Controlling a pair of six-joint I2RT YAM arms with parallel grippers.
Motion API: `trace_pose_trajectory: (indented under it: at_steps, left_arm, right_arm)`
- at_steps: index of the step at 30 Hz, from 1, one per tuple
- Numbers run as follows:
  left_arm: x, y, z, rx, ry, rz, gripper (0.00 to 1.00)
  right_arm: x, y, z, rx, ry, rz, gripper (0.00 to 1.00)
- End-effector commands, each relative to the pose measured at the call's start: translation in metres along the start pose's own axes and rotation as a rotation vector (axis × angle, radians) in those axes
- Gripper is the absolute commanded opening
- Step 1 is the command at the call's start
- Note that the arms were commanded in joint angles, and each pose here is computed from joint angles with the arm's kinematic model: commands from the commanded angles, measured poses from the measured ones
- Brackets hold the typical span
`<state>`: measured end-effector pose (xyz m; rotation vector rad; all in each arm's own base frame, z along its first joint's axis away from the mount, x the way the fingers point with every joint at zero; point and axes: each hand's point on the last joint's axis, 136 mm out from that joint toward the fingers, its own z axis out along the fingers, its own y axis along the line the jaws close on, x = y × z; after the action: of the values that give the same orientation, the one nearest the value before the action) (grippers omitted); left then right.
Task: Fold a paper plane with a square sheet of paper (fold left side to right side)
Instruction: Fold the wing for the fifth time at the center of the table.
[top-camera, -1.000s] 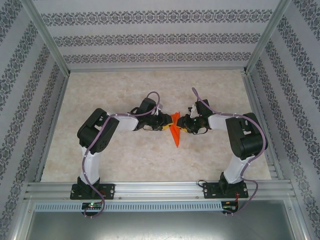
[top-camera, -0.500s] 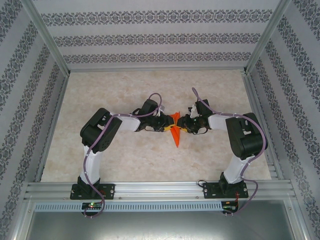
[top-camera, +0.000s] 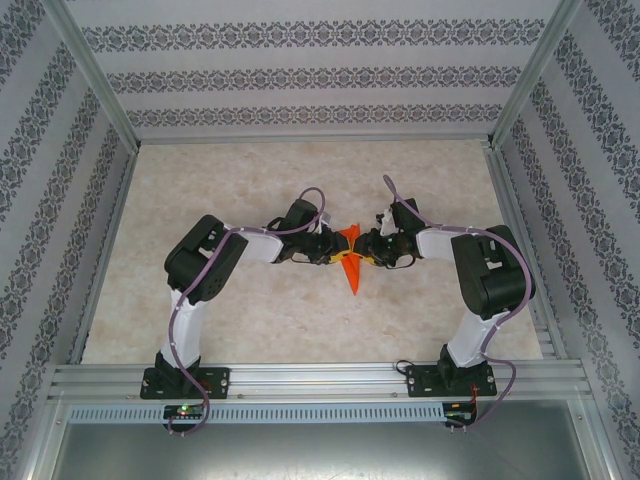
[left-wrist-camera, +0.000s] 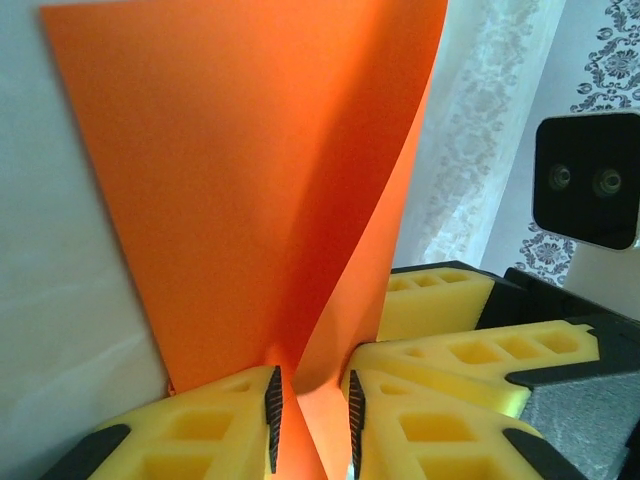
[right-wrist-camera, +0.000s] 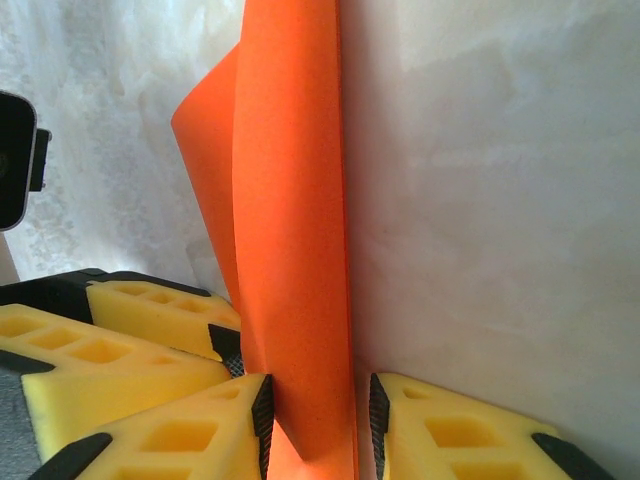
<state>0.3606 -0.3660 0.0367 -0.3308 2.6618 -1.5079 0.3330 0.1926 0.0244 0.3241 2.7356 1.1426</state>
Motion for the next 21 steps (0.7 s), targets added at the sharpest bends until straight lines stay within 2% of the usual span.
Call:
trace_pose_trajectory:
  at_steps: [1, 6, 13, 15, 21]
  left_arm:
    - [0.002, -0.013, 0.008, 0.039, 0.012, 0.020, 0.27]
    - [0.001, -0.014, 0.009, 0.037, 0.009, 0.020, 0.21]
    - [-0.001, -0.010, 0.005, -0.005, -0.012, 0.044, 0.00]
    - [-0.002, -0.010, 0.002, -0.016, -0.017, 0.057, 0.00]
    - [-0.005, -0.012, -0.007, -0.027, -0.034, 0.089, 0.00]
  right_arm:
    - [0.010, -0.007, 0.008, 0.032, 0.041, -0.002, 0.33]
    - [0.009, -0.007, 0.008, 0.033, 0.042, -0.002, 0.33]
    - [0.008, -0.002, 0.005, 0.024, 0.033, -0.012, 0.33]
    - [0.004, 0.002, 0.000, 0.011, 0.020, -0.017, 0.34]
    - [-0.017, 0.022, -0.030, -0.044, -0.066, -0.032, 0.47]
